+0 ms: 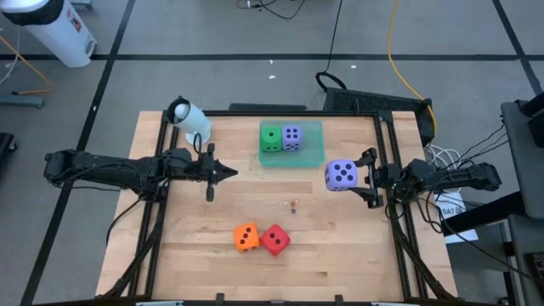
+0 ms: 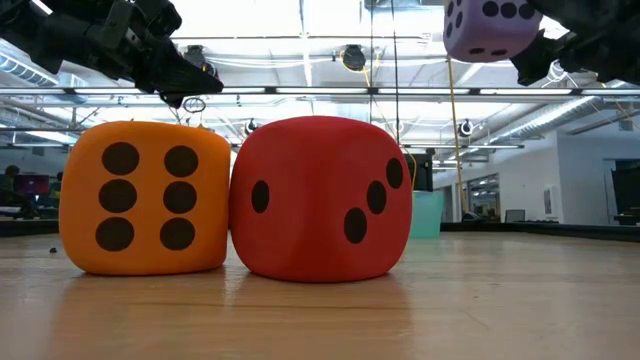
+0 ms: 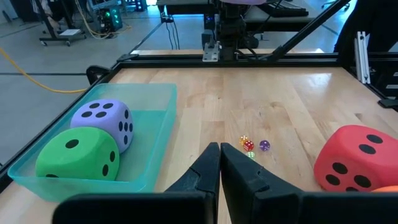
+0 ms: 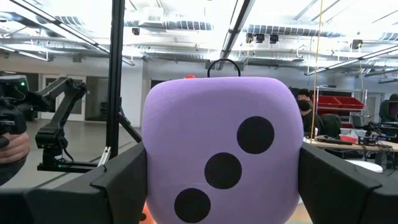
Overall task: Pick & Place Dice
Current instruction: Put the large purple dice into the blue bin
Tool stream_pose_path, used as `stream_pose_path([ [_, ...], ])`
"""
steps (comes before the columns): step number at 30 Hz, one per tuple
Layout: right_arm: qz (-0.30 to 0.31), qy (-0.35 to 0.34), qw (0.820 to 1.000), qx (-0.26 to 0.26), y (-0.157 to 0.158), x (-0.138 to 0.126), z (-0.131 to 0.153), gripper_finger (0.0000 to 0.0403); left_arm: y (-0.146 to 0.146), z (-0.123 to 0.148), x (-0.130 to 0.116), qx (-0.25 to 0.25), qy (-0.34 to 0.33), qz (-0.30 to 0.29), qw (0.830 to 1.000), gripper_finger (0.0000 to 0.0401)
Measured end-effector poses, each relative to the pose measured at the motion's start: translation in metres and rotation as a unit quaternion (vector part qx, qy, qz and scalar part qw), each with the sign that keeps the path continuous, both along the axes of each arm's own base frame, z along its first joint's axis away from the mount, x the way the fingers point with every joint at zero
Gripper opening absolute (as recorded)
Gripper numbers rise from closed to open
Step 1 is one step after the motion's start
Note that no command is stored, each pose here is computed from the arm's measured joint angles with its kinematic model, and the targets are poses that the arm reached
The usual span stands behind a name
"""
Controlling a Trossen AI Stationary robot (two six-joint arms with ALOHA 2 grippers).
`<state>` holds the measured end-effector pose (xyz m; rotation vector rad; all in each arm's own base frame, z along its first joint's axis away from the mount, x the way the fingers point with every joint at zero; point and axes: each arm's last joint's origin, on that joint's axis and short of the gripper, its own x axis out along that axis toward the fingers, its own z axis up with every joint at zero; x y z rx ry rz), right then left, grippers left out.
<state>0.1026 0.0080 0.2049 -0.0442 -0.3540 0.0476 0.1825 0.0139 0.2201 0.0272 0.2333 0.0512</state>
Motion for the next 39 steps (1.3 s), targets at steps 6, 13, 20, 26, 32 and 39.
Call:
stream_pose_path([
  [6, -0.028, -0.001, 0.999, 0.031, -0.002, 0.000, 0.001, 0.0325, 0.000, 0.000, 0.000, 0.000, 0.000, 0.000, 1.000, 0.0021],
  [13, -0.058, 0.019, 0.998, 0.026, -0.004, 0.000, 0.034, 0.0325, 0.000, 0.000, 0.000, 0.000, 0.000, 0.000, 1.000, 0.0021],
  [20, -0.122, 0.119, 0.985, 0.005, -0.006, 0.006, 0.082, 0.0324, 0.000, 0.000, 0.000, 0.004, 0.001, -0.001, 1.000, 0.0021],
  [26, -0.184, 0.186, 0.965, -0.016, -0.009, 0.018, 0.126, 0.0324, 0.000, 0.000, 0.000, 0.004, 0.001, -0.001, 1.000, 0.0021],
  [32, -0.262, 0.270, 0.926, -0.035, -0.019, 0.034, 0.168, 0.0324, 0.000, 0.000, 0.000, 0.003, 0.000, 0.000, 1.000, 0.0021],
  [39, -0.333, 0.391, 0.857, -0.038, -0.044, 0.067, 0.205, 0.0324, 0.000, 0.000, 0.000, 0.004, 0.000, -0.001, 1.000, 0.0021],
])
